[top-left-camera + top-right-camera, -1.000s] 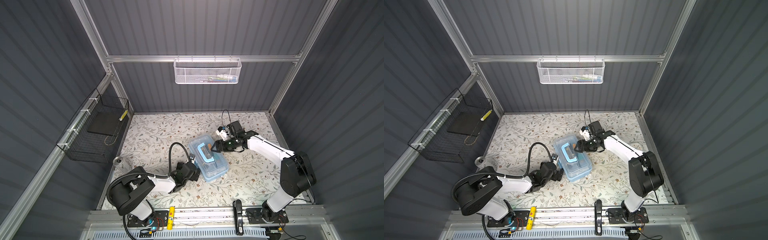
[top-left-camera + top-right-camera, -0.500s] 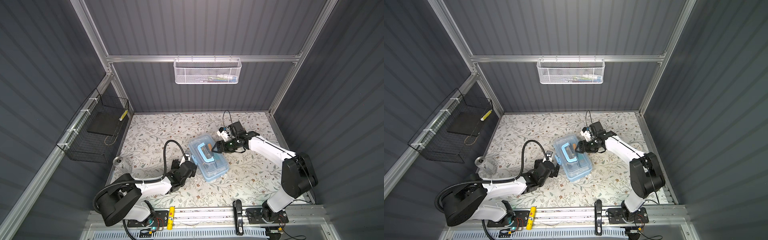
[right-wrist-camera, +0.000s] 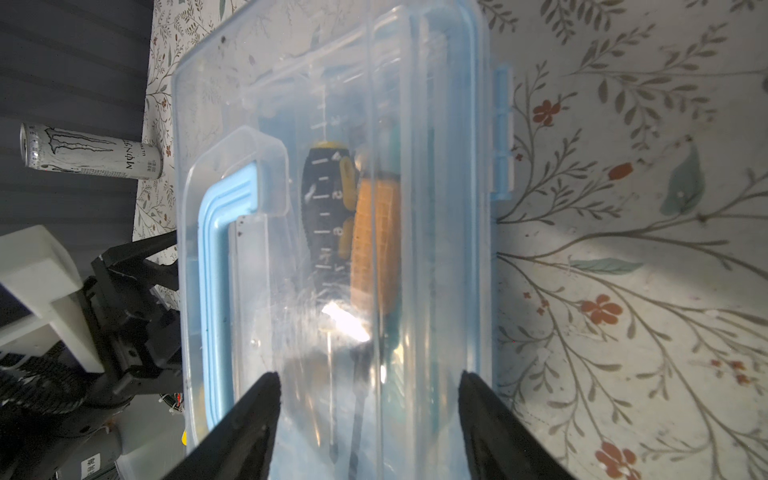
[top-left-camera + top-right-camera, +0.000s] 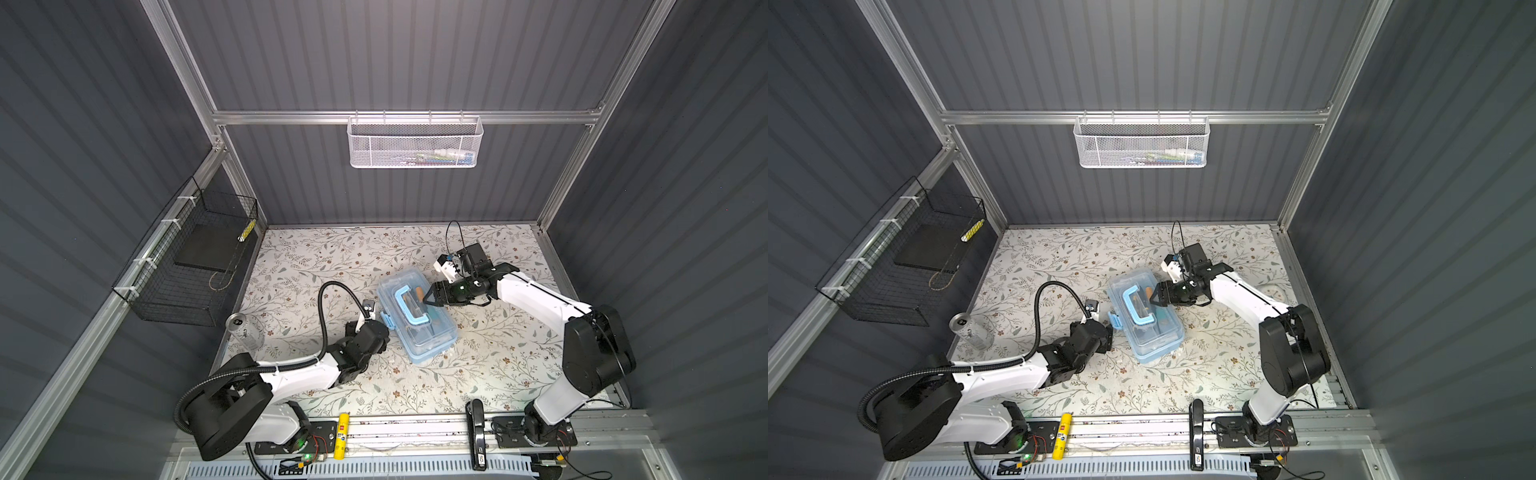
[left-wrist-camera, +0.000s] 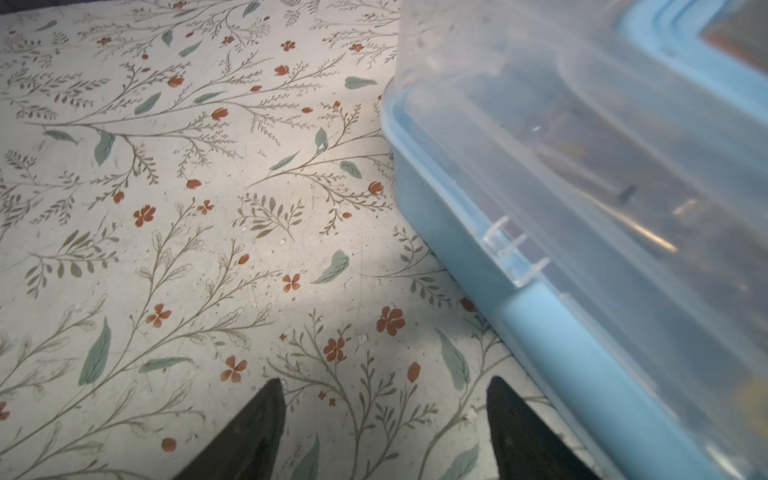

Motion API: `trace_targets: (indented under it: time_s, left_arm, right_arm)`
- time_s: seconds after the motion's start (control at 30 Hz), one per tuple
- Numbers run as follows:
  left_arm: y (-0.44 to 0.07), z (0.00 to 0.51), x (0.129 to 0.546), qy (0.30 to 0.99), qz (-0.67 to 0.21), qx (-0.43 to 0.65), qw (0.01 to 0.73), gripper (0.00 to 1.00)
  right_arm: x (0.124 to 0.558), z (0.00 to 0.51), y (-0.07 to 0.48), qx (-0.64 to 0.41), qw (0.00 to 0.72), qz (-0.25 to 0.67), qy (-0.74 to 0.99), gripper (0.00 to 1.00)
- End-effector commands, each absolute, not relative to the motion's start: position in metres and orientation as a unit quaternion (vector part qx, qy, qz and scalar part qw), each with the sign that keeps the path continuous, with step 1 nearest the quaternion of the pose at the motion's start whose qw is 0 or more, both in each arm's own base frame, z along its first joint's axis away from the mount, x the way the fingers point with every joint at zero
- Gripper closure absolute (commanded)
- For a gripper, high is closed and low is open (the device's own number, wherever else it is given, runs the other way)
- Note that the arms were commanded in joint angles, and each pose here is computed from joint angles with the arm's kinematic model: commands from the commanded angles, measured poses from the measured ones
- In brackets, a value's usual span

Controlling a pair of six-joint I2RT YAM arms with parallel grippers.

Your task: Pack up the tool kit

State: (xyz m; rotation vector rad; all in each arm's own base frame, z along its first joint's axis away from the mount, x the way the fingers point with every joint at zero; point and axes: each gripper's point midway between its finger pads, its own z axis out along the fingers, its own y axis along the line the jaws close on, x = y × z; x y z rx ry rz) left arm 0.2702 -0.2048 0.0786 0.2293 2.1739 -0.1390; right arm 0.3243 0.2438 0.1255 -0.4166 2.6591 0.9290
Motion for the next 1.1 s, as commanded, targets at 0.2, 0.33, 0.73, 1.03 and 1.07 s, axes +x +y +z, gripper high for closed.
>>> trace_targets:
  time_s: [0.2,0.33,0.73,1.03,1.07]
  left_arm:
    - [-0.231,0.096,0.268,0.878,-0.178,0.047,0.442,0.26]
    - [-0.234,0.090,0.268,0.879,-0.219,0.014,0.423,0.28]
    - [-0.227,0.105,0.268,0.848,-0.336,-0.074,0.402,0.40]
    - [-0.238,0.109,0.267,0.833,-0.386,-0.081,0.388,0.54]
    - [-0.237,0.108,0.266,0.832,-0.389,-0.084,0.388,0.58]
  right_arm:
    - [0.321,0.120,0.246,-0.148,0.138,0.334,0.920,0.30]
    - [0.321,0.119,0.247,-0.148,0.136,0.335,0.920,0.31]
    - [0.318,0.116,0.247,-0.147,0.135,0.342,0.918,0.32]
    - [0.317,0.117,0.248,-0.149,0.136,0.344,0.917,0.32]
    - [0.317,0.117,0.248,-0.149,0.137,0.344,0.917,0.32]
